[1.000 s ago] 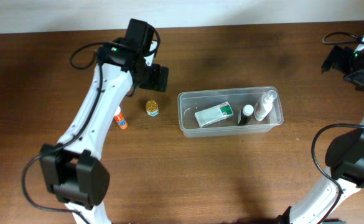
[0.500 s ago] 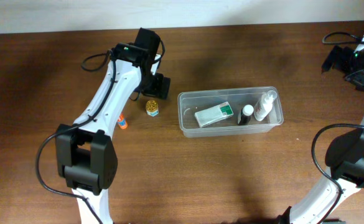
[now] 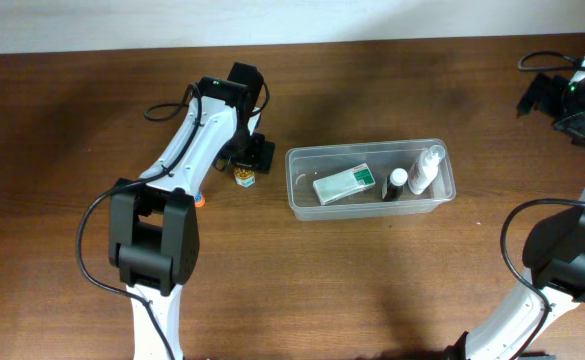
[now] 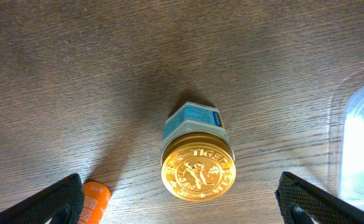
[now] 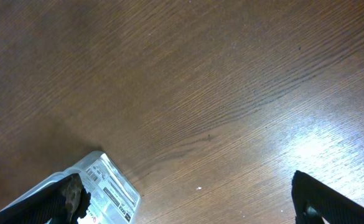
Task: Pack container
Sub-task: 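Lower left gripper and close on the Tiger Balm jar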
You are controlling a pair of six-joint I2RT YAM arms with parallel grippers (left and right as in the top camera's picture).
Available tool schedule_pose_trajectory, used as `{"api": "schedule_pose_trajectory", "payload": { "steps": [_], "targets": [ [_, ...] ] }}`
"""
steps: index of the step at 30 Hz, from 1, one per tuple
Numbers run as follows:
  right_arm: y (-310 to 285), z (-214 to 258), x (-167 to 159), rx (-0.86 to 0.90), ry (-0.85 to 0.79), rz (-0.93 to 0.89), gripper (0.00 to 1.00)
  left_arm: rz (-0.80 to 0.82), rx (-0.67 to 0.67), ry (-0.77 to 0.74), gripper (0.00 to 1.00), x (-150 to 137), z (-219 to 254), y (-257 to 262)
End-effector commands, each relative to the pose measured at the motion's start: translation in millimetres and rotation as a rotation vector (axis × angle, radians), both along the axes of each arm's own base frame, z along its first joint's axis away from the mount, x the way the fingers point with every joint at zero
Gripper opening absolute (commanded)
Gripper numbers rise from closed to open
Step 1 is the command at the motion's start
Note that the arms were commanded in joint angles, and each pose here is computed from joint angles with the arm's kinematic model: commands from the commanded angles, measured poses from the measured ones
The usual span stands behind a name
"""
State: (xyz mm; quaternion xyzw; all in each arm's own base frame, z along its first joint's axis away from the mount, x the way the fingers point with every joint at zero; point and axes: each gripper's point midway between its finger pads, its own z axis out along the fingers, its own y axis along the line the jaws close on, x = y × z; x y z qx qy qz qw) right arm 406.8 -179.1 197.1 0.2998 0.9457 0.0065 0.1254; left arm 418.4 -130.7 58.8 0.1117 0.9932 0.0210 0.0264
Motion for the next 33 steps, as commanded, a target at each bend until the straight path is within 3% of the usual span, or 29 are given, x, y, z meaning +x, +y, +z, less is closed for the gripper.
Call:
{"api": "schedule_pose_trajectory", "payload": {
  "steps": [1,21,23,26,28,33],
  "targets": [
    [-0.8,-2.3,0.1,0.003,0.005,-0.013,0.98,-0.017,-0.019,0.015,0.99,-0.6,-5.1,-5.0],
    [-0.8,-2.3,0.1,0.003,0.005,-0.013,0.98,-0.017,-0.053,0.111,0.99,-11.0,-34.4,-12.2],
    [-0.8,-2.3,0.1,0.003,0.005,-0.013,0.98,-0.017,-0.053,0.112,0.95,-11.2,-34.4,-12.2],
    [-0.8,-2.3,0.1,0.003,0.005,-0.013,0.98,-0.017,-0.051,0.118,0.8,-12.8,-34.4,-11.7],
    [-0.8,-2.3,0.1,0.003,0.005,-0.013,0.98,-0.017,-0.049,0.123,0.79,-14.1,-34.4,-11.2],
    [-0.8,-2.3,0.1,0.003,0.005,-0.013,0.98,-0.016,-0.047,0.129,0.66,-15.5,-34.2,-10.7]
  ]
}}
